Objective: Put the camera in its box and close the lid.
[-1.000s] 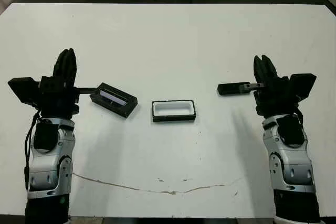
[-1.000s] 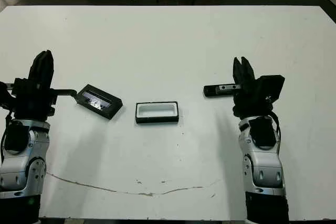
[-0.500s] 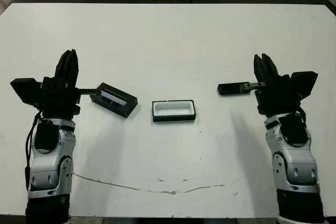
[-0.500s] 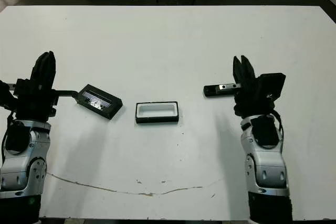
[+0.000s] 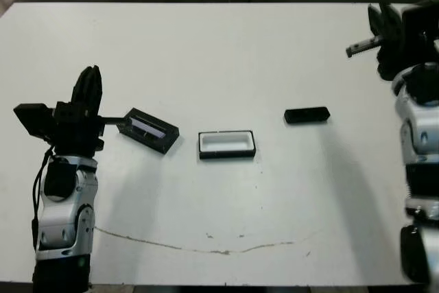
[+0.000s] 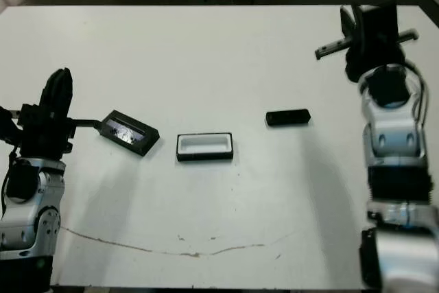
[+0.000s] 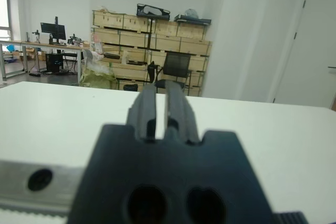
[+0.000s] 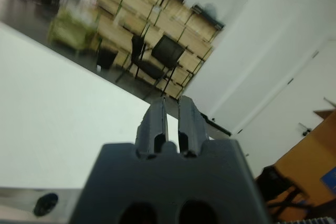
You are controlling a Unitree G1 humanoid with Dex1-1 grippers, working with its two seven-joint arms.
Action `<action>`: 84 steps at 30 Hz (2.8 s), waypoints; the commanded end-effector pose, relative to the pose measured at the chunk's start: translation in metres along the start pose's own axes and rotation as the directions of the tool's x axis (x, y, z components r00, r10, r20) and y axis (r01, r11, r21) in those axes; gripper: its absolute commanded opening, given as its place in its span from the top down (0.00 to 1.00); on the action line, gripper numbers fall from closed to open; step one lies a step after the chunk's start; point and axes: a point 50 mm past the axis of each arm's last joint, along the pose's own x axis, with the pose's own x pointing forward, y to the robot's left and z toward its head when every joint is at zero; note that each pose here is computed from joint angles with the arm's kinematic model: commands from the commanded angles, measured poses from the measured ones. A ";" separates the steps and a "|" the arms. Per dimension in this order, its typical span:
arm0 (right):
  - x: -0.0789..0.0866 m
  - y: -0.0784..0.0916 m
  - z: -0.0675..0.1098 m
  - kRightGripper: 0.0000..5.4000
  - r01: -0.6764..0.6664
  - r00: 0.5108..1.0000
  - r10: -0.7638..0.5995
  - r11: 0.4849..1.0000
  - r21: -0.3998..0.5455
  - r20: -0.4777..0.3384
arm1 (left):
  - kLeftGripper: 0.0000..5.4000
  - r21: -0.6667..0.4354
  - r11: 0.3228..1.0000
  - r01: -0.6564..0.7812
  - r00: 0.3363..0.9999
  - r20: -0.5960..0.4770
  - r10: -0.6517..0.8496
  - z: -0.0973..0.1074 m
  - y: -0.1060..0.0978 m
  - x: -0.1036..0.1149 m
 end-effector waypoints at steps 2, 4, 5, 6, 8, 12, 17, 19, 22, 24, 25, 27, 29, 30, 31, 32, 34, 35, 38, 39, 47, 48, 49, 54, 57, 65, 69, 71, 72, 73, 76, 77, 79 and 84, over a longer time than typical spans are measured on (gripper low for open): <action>0.013 -0.008 -0.013 1.00 -0.100 0.990 0.088 0.990 -0.098 -0.114 | 1.00 0.016 1.000 -0.007 0.999 -0.037 0.007 -0.006 0.004 -0.004; 0.019 -0.010 -0.017 1.00 -0.149 0.975 0.128 0.983 -0.110 -0.182 | 1.00 0.023 1.000 -0.007 0.999 -0.036 0.008 -0.007 0.005 -0.005; 0.020 -0.010 -0.019 1.00 -0.173 0.968 0.148 0.978 -0.115 -0.202 | 1.00 0.024 1.000 -0.008 0.999 -0.034 0.009 -0.007 0.005 -0.005; 0.021 -0.010 -0.021 1.00 -0.201 0.960 0.170 0.972 -0.123 -0.220 | 1.00 0.015 1.000 -0.008 0.999 -0.033 0.009 -0.008 0.005 -0.004; 0.021 -0.007 -0.027 1.00 -0.245 0.945 0.208 0.962 -0.123 -0.252 | 1.00 -0.002 1.000 -0.012 0.999 -0.037 0.012 -0.008 0.005 -0.005; 0.020 0.000 -0.037 1.00 -0.318 0.910 0.258 0.937 -0.147 -0.325 | 1.00 0.001 1.000 -0.009 0.999 -0.035 0.009 -0.009 0.006 -0.005; 0.020 0.007 -0.038 1.00 -0.412 0.860 0.341 0.903 -0.122 -0.380 | 1.00 0.004 1.000 -0.010 0.999 -0.039 0.010 -0.010 0.006 -0.005; 0.020 0.009 -0.036 1.00 -0.461 0.843 0.376 0.873 -0.156 -0.385 | 1.00 0.003 1.000 -0.012 0.999 -0.043 0.012 -0.009 0.005 -0.006; 0.020 0.012 -0.034 1.00 -0.528 0.807 0.422 0.829 -0.185 -0.413 | 1.00 0.000 1.000 -0.010 0.999 -0.045 0.010 -0.009 0.005 -0.006; 0.020 0.013 -0.032 1.00 -0.561 0.786 0.450 0.807 -0.185 -0.423 | 1.00 0.005 1.000 -0.008 0.999 -0.043 0.008 -0.010 0.005 -0.006; 0.020 0.014 -0.032 1.00 -0.571 0.780 0.460 0.801 -0.181 -0.423 | 1.00 0.008 1.000 -0.008 0.999 -0.043 0.009 -0.010 0.005 -0.006; 0.020 0.016 -0.032 1.00 -0.586 0.769 0.471 0.790 -0.182 -0.432 | 1.00 0.017 1.000 -0.013 0.999 -0.044 0.014 -0.010 0.005 -0.006; 0.020 0.019 -0.033 1.00 -0.592 0.763 0.475 0.785 -0.181 -0.438 | 1.00 0.028 1.000 -0.014 0.999 -0.042 0.015 -0.010 0.005 -0.007; 0.020 0.021 -0.034 1.00 -0.598 0.755 0.487 0.785 -0.158 -0.440 | 1.00 0.020 1.000 -0.009 0.999 -0.040 0.010 -0.010 0.005 -0.007; 0.019 0.023 -0.035 1.00 -0.604 0.749 0.497 0.784 -0.142 -0.439 | 1.00 0.013 1.000 -0.005 0.999 -0.039 0.006 -0.011 0.005 -0.007; 0.019 0.025 -0.035 1.00 -0.610 0.743 0.507 0.782 -0.129 -0.437 | 1.00 0.007 1.000 -0.005 0.999 -0.039 0.005 -0.011 0.005 -0.007; 0.019 0.029 -0.036 1.00 -0.621 0.729 0.519 0.776 -0.113 -0.446 | 1.00 0.003 1.000 -0.004 0.999 -0.041 0.004 -0.011 0.005 -0.007; 0.019 0.031 -0.037 1.00 -0.627 0.723 0.524 0.771 -0.109 -0.451 | 1.00 0.004 1.000 -0.003 0.999 -0.040 0.003 -0.011 0.005 -0.007; 0.018 0.037 -0.039 1.00 -0.650 0.704 0.543 0.752 -0.107 -0.458 | 1.00 0.012 1.000 -0.004 0.999 -0.039 0.004 -0.011 0.005 -0.007; 0.018 0.038 -0.039 1.00 -0.658 0.698 0.548 0.745 -0.111 -0.461 | 1.00 0.014 1.000 -0.005 0.999 -0.039 0.005 -0.011 0.005 -0.007; 0.014 0.051 -0.047 1.00 -0.694 0.668 0.578 0.711 -0.113 -0.468 | 1.00 0.015 1.000 0.003 0.999 -0.034 -0.003 -0.013 0.006 -0.007; 0.013 0.052 -0.048 1.00 -0.698 0.664 0.581 0.708 -0.111 -0.471 | 1.00 0.018 1.000 0.003 0.999 -0.034 -0.003 -0.013 0.006 -0.007; 0.012 0.053 -0.049 1.00 -0.701 0.660 0.583 0.705 -0.109 -0.474 | 1.00 0.021 1.000 0.004 0.999 -0.034 -0.003 -0.013 0.006 -0.007; 0.009 0.061 -0.055 1.00 -0.721 0.636 0.587 0.683 -0.114 -0.501 | 1.00 0.020 1.000 0.006 1.000 -0.029 -0.005 -0.014 0.006 -0.008; 0.008 0.064 -0.058 1.00 -0.722 0.629 0.586 0.684 -0.105 -0.511 | 1.00 0.012 1.000 0.007 1.000 -0.030 -0.007 -0.014 0.007 -0.008; 0.003 0.069 -0.064 1.00 -0.749 0.600 0.618 0.657 -0.086 -0.508 | 1.00 0.018 1.000 0.012 1.000 -0.027 -0.011 -0.014 0.007 -0.007; 0.000 0.073 -0.068 1.00 -0.783 0.558 0.626 0.615 -0.094 -0.545 | 1.00 0.029 1.000 0.005 0.999 -0.034 -0.004 -0.014 0.007 -0.007; -0.002 0.075 -0.070 1.00 -0.791 0.545 0.633 0.605 -0.088 -0.550 | 1.00 0.031 0.999 0.006 0.999 -0.031 -0.005 -0.013 0.007 -0.007; -0.003 0.076 -0.071 1.00 -0.794 0.542 0.635 0.602 -0.088 -0.550 | 1.00 0.026 1.000 0.008 1.000 -0.028 -0.008 -0.013 0.007 -0.007; -0.004 0.077 -0.072 1.00 -0.790 0.543 0.635 0.608 -0.078 -0.550 | 1.00 0.022 1.000 0.010 1.000 -0.027 -0.009 -0.013 0.007 -0.007; -0.005 0.078 -0.075 1.00 -0.788 0.544 0.631 0.610 -0.078 -0.553 | 1.00 0.016 1.000 0.008 1.000 -0.031 -0.008 -0.013 0.007 -0.007; -0.005 0.079 -0.075 1.00 -0.789 0.543 0.630 0.608 -0.082 -0.555 | 1.00 0.017 1.000 0.010 1.000 -0.029 -0.009 -0.013 0.007 -0.007; -0.006 0.079 -0.076 1.00 -0.792 0.543 0.631 0.604 -0.089 -0.554 | 1.00 0.017 1.000 0.011 1.000 -0.029 -0.011 -0.013 0.007 -0.007; -0.008 0.080 -0.080 1.00 -0.789 0.537 0.636 0.611 -0.063 -0.555 | 1.00 0.030 1.000 0.009 1.000 -0.026 -0.008 -0.014 0.008 -0.007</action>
